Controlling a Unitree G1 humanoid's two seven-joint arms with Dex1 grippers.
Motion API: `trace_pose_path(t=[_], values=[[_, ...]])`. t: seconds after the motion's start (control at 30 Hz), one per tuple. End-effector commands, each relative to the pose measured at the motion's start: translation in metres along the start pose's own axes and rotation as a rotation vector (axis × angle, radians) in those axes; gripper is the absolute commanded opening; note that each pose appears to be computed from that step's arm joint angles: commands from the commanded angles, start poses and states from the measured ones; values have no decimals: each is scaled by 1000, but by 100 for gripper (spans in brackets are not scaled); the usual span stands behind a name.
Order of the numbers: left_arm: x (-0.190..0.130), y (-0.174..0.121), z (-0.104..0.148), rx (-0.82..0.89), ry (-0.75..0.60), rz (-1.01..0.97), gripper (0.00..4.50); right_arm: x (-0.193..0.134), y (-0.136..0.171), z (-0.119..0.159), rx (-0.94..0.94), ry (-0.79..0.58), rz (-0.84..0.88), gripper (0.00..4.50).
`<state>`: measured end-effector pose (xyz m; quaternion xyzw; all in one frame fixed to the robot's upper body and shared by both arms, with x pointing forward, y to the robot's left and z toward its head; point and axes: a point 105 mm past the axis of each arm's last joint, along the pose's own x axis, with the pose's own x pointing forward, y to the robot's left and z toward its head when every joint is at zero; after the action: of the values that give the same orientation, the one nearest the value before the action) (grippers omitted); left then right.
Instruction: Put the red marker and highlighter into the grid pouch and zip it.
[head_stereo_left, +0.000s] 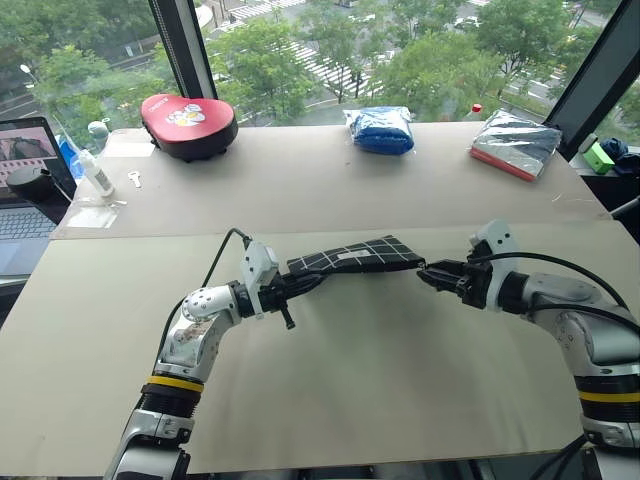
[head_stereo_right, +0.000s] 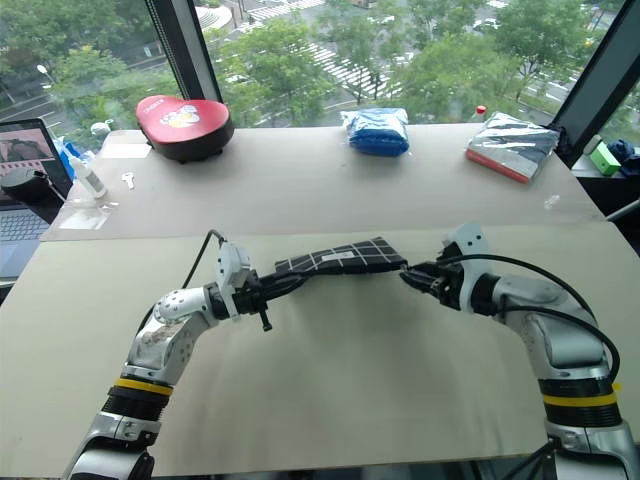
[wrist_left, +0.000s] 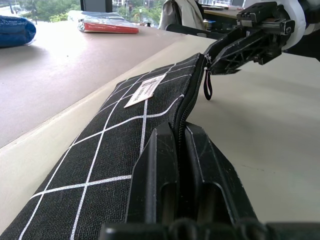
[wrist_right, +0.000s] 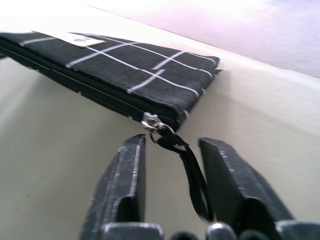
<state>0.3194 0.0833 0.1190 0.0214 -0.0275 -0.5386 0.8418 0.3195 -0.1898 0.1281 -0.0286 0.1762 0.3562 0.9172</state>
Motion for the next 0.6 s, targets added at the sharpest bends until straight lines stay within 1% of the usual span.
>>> trace_pose_path(t=[0.03,0.23,0.33,0.43,0.5,0.53,0.57,0.6], values=[[0,0,12,43,-26,-23,0,-26,5,15,51,-72,72,284],[-1,-1,13,51,-17,-47,0,-60,11,19,6,-70,126,284],[-5,-11,5,100,38,-123,0,-84,29,18,-18,-60,213,284],[-8,-14,-1,137,72,-170,0,-90,35,17,-42,-50,219,284],[-11,-16,-6,158,99,-199,83,-91,35,20,-38,-73,202,289],[-12,-16,-7,159,99,-208,101,-90,34,21,-40,-82,193,289],[-12,-16,-6,160,94,-210,130,-89,34,21,-41,-87,188,289],[-12,-16,-5,154,85,-211,175,-88,34,21,-42,-89,186,289]])
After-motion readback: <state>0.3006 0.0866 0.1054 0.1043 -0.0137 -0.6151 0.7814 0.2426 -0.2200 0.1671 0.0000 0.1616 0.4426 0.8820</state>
